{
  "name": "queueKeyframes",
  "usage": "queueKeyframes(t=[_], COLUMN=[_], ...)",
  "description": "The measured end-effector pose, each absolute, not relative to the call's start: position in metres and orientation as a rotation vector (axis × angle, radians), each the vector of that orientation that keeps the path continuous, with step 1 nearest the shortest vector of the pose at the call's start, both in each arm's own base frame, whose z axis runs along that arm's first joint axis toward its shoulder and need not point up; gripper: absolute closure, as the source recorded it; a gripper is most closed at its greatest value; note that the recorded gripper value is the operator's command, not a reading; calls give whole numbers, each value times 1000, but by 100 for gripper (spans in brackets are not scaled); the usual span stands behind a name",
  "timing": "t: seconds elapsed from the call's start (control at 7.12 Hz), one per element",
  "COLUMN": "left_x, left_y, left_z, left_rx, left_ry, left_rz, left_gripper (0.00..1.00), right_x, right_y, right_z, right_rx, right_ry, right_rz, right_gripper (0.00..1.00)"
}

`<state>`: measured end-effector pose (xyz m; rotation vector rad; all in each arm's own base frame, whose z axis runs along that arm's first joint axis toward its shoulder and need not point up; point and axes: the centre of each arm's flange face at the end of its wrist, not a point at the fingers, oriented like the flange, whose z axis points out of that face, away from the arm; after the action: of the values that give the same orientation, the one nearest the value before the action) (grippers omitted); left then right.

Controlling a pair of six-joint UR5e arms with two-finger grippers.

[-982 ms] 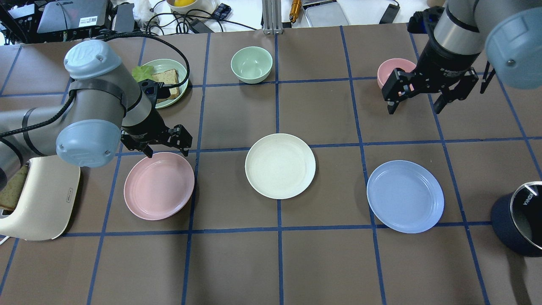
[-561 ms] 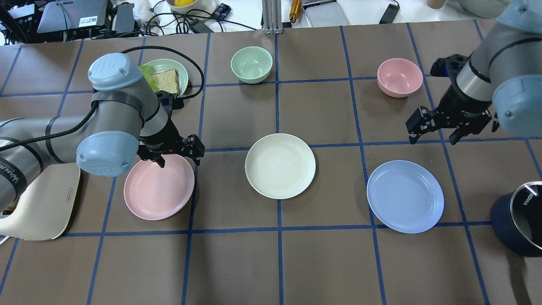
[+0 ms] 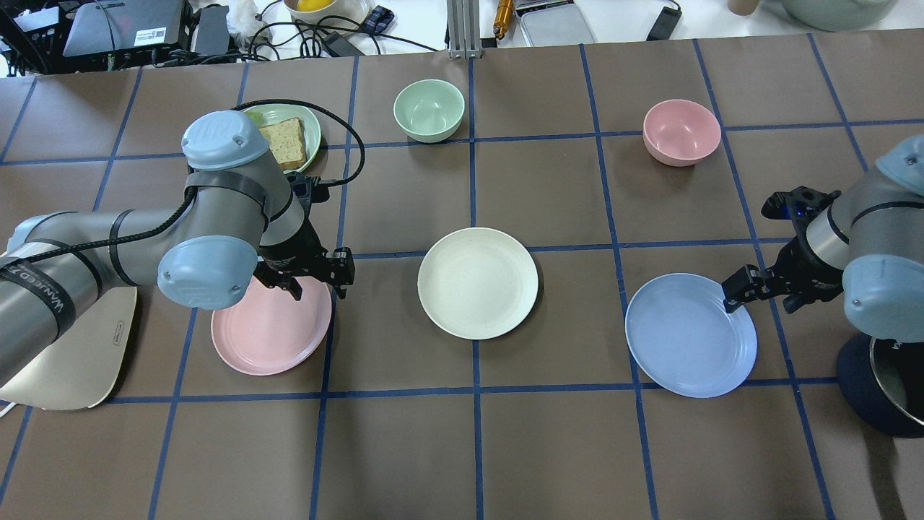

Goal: Stack three plates with pink and blue
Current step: 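Grip the pink plate rim with the left gripper while the right grips the blue plate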

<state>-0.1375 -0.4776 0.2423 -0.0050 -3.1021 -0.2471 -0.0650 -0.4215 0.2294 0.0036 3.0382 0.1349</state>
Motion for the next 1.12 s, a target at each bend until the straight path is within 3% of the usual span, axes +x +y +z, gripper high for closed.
queueKeyframes(t=[0.7,0.98,1.12], left_x=[-134,-139,-141], left_y=[-486,-489,-489], left_z=[215,206,202], left_rx=[40,29,20], left_ry=[-3152,-3150,-3151], left_rz=[-271,-266,-275], left_gripper=[37,43,53], right_x=[-74,-81,-82], right_y=[-415,-413,-413], right_z=[195,186,182], right_rx=[6,31,36], right_ry=[2997,2985,2984], right_rz=[223,244,245], right_gripper=[0,0,0])
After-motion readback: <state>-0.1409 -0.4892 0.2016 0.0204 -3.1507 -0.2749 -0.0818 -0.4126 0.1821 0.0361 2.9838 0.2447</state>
